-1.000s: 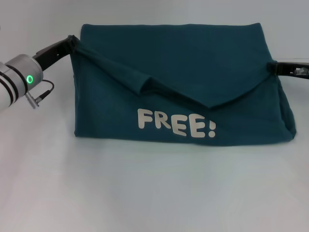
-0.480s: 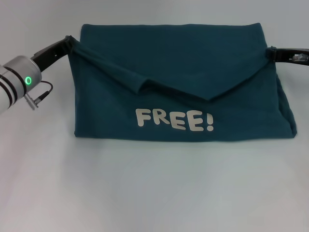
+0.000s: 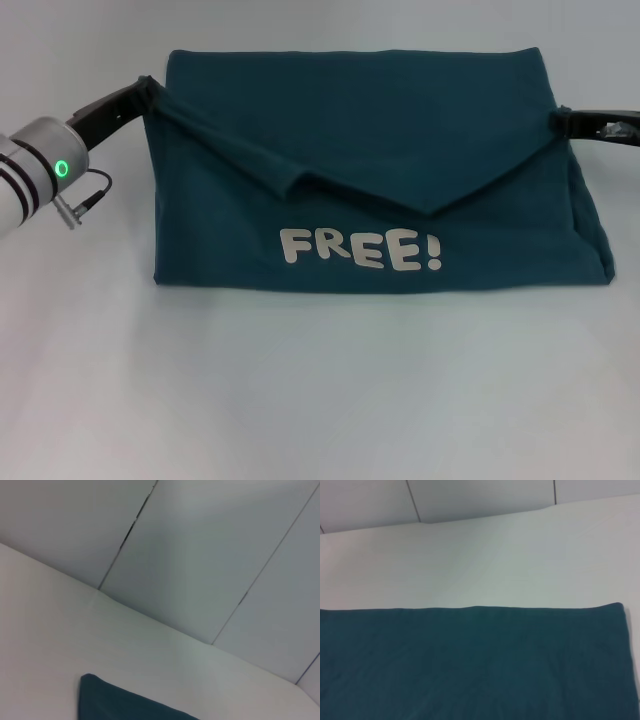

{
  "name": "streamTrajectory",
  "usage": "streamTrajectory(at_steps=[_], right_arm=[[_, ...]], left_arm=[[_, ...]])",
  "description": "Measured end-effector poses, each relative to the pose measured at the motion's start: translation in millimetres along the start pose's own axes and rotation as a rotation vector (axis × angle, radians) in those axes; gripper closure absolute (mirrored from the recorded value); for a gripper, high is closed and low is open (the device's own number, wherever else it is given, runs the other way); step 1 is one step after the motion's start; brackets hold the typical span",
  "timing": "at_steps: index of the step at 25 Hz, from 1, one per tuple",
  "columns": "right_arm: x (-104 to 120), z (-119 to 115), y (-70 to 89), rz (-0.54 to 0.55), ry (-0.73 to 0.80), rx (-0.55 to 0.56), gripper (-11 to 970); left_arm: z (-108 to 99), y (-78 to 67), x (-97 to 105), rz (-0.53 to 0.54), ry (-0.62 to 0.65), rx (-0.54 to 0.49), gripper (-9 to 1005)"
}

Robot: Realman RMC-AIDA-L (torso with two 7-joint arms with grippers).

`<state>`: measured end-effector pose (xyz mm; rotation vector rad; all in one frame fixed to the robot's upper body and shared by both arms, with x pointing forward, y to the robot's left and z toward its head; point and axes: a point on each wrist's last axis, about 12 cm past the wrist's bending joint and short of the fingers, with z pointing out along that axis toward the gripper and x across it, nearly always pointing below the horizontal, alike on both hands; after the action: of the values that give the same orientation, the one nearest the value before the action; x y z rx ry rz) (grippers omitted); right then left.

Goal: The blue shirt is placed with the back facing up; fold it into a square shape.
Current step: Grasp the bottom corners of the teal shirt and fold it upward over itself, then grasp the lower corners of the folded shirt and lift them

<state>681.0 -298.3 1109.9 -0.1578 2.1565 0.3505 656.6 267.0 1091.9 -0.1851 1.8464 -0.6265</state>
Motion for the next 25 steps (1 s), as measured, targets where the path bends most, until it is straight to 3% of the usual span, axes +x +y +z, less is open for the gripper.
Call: streamTrajectory(at_steps=[9, 11, 14, 20, 23, 25], right_arm=[[3.8, 1.2, 0.9, -0.035, -0.007, 0.017, 882], [4.5, 0.7, -0.5, -0.041, -0.010, 0.027, 838], [4.3, -2.7, -7.0, -0.030, -0.026, 0.049, 772], [8.9, -21.1, -20.8, 0.054, -0.081, -0.013, 641], [19.1, -34.3, -25.6, 0.090, -0.084, -0.087, 427], [27.8, -42.9, -27.7, 0.112, -0.079, -0.135, 394]], left_arm=[[3.2, -6.8, 4.5, 0.013, 0.009, 0.012, 968], [3.0, -6.4, 3.4, 0.014, 0.006, 0.011, 968], [1.6, -4.3, 0.2, 0.008, 0.000, 0.014, 772], [-14.4, 8.8, -7.9, -0.021, -0.017, 0.067, 541], [-28.2, 13.7, -6.6, -0.017, -0.002, 0.123, 417], [-38.2, 16.5, -4.4, -0.001, 0.023, 0.157, 334]])
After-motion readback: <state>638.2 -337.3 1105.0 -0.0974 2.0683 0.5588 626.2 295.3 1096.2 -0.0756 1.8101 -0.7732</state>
